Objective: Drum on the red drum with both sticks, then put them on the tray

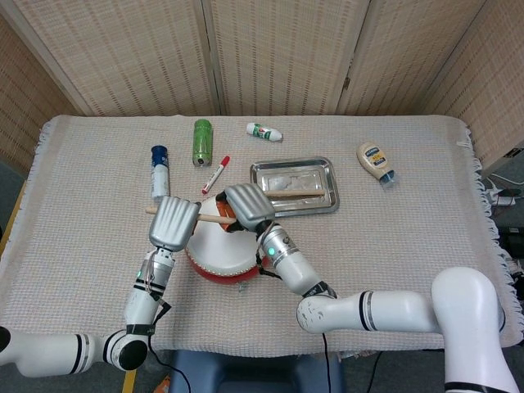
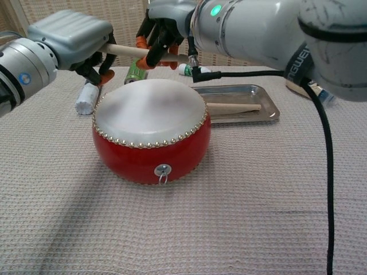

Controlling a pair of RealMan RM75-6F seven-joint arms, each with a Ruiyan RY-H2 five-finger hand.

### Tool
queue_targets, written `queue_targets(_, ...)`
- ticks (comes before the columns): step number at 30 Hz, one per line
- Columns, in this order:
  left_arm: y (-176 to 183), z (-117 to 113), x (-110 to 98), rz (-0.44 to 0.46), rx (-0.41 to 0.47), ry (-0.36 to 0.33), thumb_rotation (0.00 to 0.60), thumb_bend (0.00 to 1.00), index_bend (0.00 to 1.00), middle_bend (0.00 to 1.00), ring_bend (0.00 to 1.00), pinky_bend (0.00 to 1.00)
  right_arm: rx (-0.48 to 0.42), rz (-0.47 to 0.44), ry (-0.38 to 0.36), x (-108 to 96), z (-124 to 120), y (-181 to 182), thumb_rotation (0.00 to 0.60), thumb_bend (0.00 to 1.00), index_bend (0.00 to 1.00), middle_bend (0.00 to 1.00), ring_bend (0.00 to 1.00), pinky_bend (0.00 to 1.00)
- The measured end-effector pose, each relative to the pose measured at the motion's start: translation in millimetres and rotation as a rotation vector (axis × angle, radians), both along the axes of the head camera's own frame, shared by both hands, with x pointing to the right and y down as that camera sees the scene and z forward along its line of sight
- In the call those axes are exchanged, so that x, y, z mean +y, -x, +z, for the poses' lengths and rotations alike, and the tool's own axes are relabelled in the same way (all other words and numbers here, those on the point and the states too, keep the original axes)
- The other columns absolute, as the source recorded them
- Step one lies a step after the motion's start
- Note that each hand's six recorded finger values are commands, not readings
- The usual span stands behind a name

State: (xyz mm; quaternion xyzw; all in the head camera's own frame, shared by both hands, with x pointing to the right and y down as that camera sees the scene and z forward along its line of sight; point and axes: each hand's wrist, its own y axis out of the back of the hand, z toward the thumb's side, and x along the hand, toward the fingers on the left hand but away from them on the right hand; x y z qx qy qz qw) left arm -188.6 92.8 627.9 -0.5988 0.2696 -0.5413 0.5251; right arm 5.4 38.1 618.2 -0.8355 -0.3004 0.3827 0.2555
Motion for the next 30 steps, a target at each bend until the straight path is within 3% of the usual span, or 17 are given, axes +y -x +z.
queue_targets(11, 0.6, -1.5, -0.7, 0.004, -0.012, -0.009, 0.6, 0.43, 0.39, 0.66, 0.7, 1.0, -0.04, 0.023, 0.001, -3.9, 0.3, -6.2, 0.6, 0.46, 1.0, 0.81, 0.73, 0.66)
queue_targets(14, 1.3, -1.8, -0.7, 0.005, -0.016, -0.013, 0.6, 0.42, 0.33, 0.58, 0.62, 0.96, -0.043, 0.021, -0.001, -3.9, 0.3, -6.9, 0.6, 0.46, 1.0, 0.81, 0.73, 0.66)
queue_targets(24, 4.5, -1.2, -0.7, -0.001, -0.02, 0.003, 0.6, 0.37, 0.08, 0.23, 0.27, 0.54, -0.047, 0.017, -0.009, -4.2, -0.3, -10.9, 0.6, 0.44, 1.0, 0.81, 0.73, 0.67)
queue_targets(30, 7.9, -2.0, -3.1, -0.015, -0.015, 0.01, 0.6, 0.35, 0.01, 0.12, 0.13, 0.38, -0.039, 0.014, -0.015, -4.5, -0.2, -15.1, 0.6, 0.44, 1.0, 0.82, 0.73, 0.67)
